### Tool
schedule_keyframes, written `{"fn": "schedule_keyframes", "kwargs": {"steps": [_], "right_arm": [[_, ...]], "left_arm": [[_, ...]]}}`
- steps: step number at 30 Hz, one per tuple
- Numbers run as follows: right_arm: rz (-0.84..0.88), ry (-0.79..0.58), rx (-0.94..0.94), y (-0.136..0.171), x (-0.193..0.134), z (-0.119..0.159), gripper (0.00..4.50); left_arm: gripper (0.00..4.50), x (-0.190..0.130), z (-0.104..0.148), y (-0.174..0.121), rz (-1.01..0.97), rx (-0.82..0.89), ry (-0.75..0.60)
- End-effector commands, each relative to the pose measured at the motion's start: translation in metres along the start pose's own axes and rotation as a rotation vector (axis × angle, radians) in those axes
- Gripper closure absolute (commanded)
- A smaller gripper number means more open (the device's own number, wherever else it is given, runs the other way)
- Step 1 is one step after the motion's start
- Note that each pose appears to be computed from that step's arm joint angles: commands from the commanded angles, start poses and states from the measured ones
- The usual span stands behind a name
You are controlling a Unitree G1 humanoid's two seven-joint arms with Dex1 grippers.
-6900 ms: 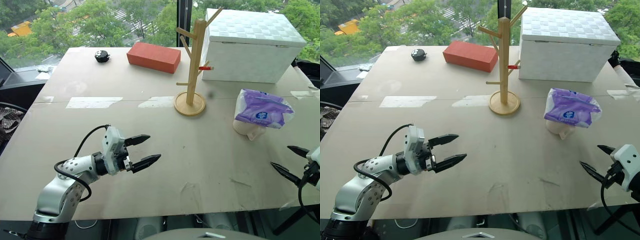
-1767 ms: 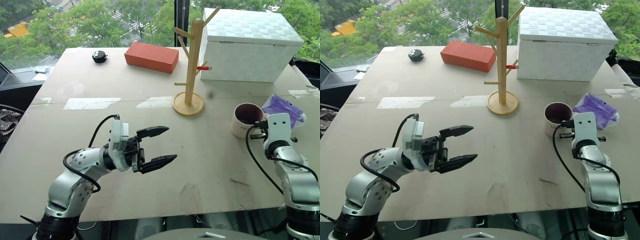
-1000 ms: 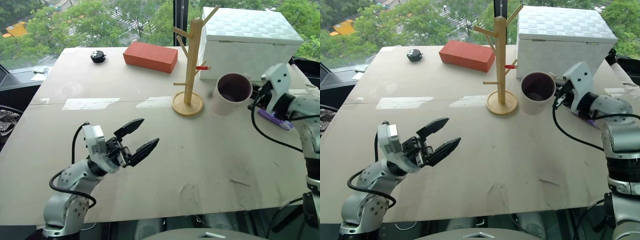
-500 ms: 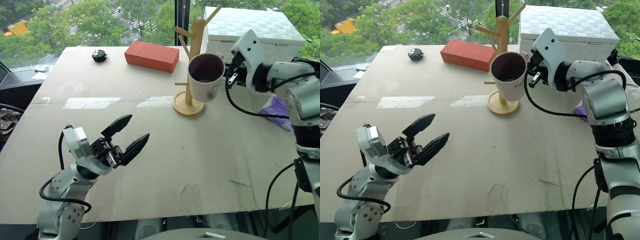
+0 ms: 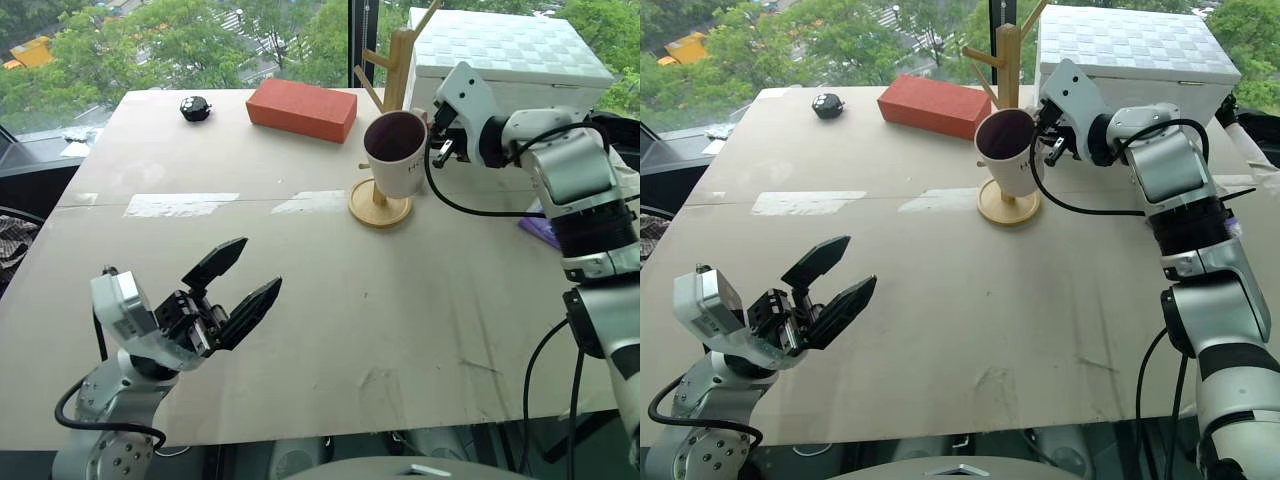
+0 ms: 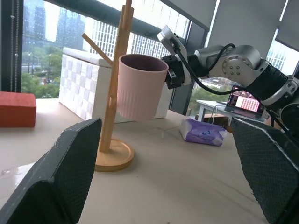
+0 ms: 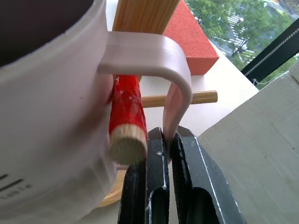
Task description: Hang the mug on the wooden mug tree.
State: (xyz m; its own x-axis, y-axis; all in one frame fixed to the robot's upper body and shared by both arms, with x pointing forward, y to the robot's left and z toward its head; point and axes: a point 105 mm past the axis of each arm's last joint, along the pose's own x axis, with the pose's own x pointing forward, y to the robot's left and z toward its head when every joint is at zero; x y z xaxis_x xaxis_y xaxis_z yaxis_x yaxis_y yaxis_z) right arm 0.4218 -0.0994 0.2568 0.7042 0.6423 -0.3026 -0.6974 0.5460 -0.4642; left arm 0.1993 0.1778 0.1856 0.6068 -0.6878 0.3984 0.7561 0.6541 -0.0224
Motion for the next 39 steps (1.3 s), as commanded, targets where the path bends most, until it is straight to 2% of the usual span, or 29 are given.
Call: {"fn": "schedule_keyframes", "kwargs": {"steps": [1, 4, 6, 10, 15, 22, 26, 28, 29, 30, 35, 39], "right_arm": [[0.009, -0.007, -0.081, -0.005, 0.006, 0.006, 3.66], [-0.040, -0.019, -0.096, -0.012, 0.008, 0.004, 2.25], [-0.050, -0.030, -0.096, -0.015, -0.002, 0.001, 1.23], [-0.047, -0.037, -0.091, -0.015, -0.022, -0.014, 1.23], [-0.009, -0.223, -0.012, 0.005, -0.067, -0.030, 1.23], [-0.005, -0.214, 0.128, 0.040, -0.111, -0.090, 1.23], [0.041, -0.184, 0.210, 0.056, -0.140, -0.109, 1.23], [0.068, -0.138, 0.253, 0.066, -0.158, -0.125, 0.58], [0.063, -0.113, 0.257, 0.069, -0.166, -0.133, 0.49], [0.048, -0.099, 0.262, 0.071, -0.171, -0.139, 0.12], [0.083, -0.027, 0.292, 0.090, -0.185, -0.157, 0.04], [0.047, -0.025, 0.285, 0.088, -0.183, -0.162, 0.04]], "left_arm": [[0.00, 0.002, 0.010, -0.006, -0.012, 0.045, -0.037], [0.00, 0.002, 0.010, -0.007, -0.011, 0.043, -0.042], [0.00, 0.003, 0.009, -0.007, -0.005, 0.036, -0.049], [0.00, 0.005, 0.004, -0.004, 0.006, 0.010, -0.036], [0.00, 0.007, -0.015, 0.002, 0.020, 0.012, 0.077], [0.00, 0.003, -0.044, 0.009, 0.039, -0.005, 0.268], [0.00, -0.008, -0.049, 0.013, 0.047, -0.007, 0.345], [0.00, -0.016, -0.048, 0.015, 0.032, -0.007, 0.376], [0.00, -0.019, -0.048, 0.016, 0.031, -0.008, 0.389], [0.00, -0.021, -0.048, 0.017, 0.032, -0.008, 0.402], [0.00, -0.025, -0.055, 0.015, 0.033, -0.024, 0.440], [0.00, -0.025, -0.060, 0.013, 0.031, -0.034, 0.461]]}}
